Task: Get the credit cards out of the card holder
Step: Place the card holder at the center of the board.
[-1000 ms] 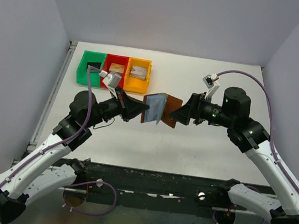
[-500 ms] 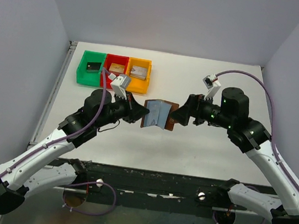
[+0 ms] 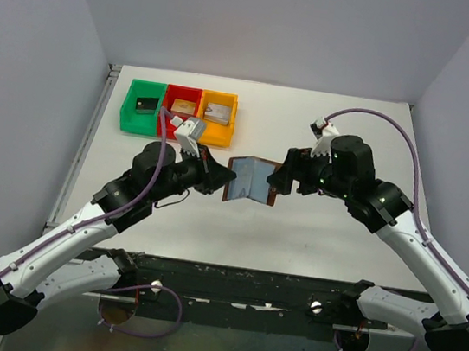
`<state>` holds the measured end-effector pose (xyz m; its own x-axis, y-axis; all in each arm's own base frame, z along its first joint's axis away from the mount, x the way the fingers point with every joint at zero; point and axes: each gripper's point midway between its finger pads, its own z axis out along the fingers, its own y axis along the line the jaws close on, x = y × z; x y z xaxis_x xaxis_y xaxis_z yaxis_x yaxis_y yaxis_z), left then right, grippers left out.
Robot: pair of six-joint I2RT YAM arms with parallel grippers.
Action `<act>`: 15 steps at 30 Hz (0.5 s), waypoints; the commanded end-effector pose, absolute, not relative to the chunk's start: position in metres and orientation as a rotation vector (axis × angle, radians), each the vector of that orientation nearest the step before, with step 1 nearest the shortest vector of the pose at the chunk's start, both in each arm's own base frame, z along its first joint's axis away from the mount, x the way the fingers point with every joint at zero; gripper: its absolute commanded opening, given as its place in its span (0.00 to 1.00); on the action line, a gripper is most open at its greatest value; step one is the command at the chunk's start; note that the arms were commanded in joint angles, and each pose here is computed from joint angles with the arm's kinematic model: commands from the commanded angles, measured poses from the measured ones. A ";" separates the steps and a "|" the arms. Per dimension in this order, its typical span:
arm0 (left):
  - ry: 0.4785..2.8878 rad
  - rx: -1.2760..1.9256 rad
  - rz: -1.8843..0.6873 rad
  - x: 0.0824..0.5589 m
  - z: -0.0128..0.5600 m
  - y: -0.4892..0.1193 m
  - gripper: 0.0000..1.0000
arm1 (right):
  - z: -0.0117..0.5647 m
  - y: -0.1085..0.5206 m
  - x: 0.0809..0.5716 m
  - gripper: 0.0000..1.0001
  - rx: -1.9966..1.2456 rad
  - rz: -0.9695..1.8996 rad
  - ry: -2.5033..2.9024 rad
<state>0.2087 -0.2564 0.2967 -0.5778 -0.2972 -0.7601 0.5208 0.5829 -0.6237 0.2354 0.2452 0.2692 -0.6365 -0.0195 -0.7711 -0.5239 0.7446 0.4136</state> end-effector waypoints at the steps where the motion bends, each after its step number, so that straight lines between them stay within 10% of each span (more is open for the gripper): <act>1: 1.854 0.149 -1.126 0.207 0.299 -0.253 0.00 | 0.235 0.221 0.249 0.82 -0.382 0.580 2.211; 15: 1.965 0.069 -1.047 0.212 0.245 -0.244 0.00 | 0.237 0.193 0.248 0.56 -0.327 0.475 2.151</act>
